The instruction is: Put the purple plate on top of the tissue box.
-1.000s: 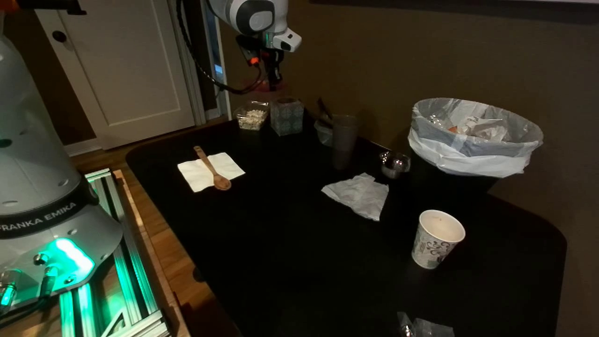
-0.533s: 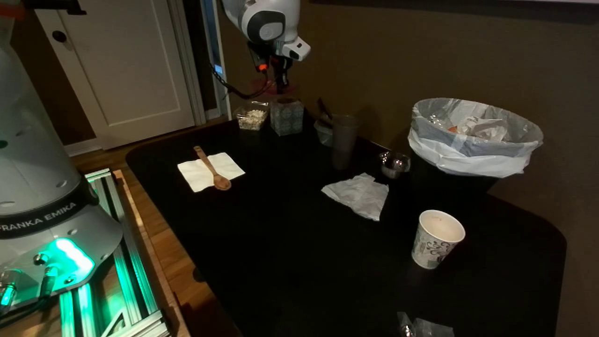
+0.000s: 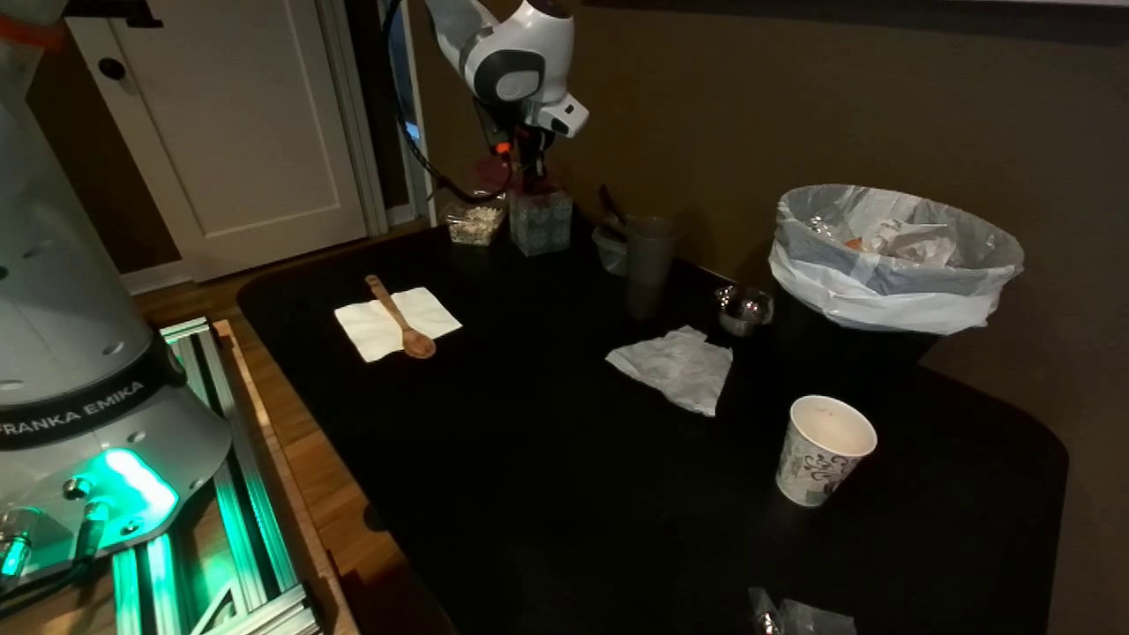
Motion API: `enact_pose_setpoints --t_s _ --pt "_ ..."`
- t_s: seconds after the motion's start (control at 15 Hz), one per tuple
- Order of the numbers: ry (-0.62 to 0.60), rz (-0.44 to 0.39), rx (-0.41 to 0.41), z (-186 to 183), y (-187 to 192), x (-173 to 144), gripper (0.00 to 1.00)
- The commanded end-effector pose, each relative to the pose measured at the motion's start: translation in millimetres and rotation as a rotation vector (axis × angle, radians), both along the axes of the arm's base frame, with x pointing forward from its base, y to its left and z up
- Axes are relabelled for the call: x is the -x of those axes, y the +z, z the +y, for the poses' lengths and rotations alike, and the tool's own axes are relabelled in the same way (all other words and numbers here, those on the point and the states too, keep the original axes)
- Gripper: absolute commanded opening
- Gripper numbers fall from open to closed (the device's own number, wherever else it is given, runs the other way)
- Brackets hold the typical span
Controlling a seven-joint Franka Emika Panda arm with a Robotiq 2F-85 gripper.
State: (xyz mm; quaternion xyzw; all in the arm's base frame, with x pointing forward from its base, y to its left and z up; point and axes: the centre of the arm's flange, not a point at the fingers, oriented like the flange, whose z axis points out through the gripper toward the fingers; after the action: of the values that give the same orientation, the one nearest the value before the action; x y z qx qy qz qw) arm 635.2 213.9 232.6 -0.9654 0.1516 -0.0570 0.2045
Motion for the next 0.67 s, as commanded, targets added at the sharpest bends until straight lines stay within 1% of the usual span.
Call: enact_pose_setpoints --t_s 0.0,0.13,0.33,0.6 --pt "-0.006 -0.04 -0.054 0 -9 -11 0.01" --pt "-0.022 -0.069 -0.058 -4 -5 -17 0.01" --pt "-0.035 -0.093 -0.032 -11 -7 -22 0.01" --pt "-0.033 -0.087 -0.009 -23 -14 -20 0.01"
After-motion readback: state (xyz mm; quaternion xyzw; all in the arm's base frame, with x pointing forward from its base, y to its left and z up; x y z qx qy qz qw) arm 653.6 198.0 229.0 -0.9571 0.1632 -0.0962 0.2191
